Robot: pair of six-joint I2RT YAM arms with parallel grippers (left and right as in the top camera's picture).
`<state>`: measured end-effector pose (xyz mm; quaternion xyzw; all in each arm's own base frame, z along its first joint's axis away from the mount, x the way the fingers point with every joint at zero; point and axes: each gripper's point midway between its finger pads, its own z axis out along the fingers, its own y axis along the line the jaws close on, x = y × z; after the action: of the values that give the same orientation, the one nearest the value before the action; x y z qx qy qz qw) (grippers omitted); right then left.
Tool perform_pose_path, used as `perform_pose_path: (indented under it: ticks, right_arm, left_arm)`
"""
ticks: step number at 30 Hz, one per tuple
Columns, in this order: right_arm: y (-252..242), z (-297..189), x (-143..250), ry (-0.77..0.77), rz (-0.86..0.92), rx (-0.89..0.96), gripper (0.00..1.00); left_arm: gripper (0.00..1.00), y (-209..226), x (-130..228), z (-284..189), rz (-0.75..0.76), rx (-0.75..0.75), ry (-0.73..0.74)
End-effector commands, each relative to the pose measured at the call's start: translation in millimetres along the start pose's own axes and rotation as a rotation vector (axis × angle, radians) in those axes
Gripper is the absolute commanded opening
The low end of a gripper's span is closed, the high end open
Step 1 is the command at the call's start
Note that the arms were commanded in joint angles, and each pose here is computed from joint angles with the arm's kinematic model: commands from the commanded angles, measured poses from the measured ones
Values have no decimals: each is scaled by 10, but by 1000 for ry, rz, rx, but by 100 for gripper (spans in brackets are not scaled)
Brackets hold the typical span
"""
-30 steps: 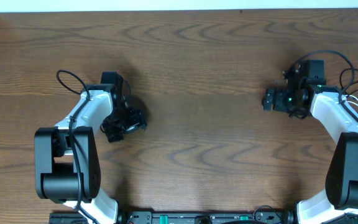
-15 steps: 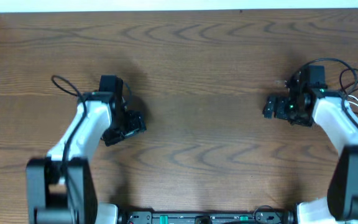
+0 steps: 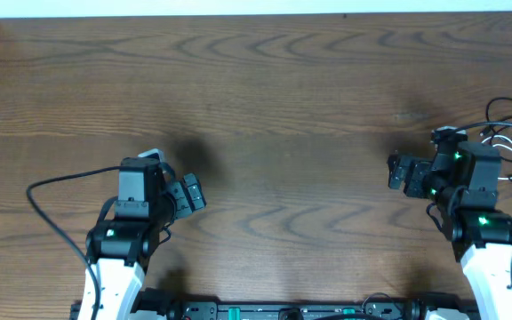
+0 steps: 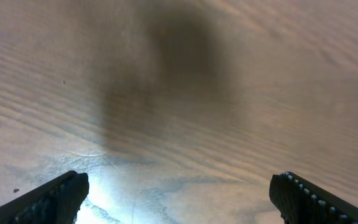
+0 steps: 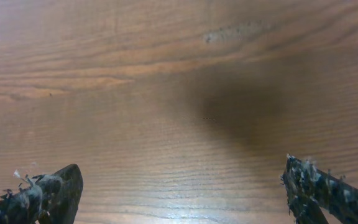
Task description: Untangle cables
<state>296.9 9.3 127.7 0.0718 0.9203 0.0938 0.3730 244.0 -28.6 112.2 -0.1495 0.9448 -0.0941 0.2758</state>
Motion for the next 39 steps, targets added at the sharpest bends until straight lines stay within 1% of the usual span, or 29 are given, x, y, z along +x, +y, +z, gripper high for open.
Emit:
perform_pose_path:
  ticks: [1,16,34,39]
  right_arm:
    - [20,-28,3,-13,-6,-6,99]
    - [2,-26,106,29,1,1,99]
    - [0,-25,112,30,2,2,99]
    - [22,-73,54,-1,-5,-5,99]
  left_arm:
    - [98,3,-41,-58,-2,0,-38]
    - [98,28,7,20,-4,-17,1]
    - [98,30,12,29,-4,-18,5]
    - [98,31,13,29,-4,-19,5]
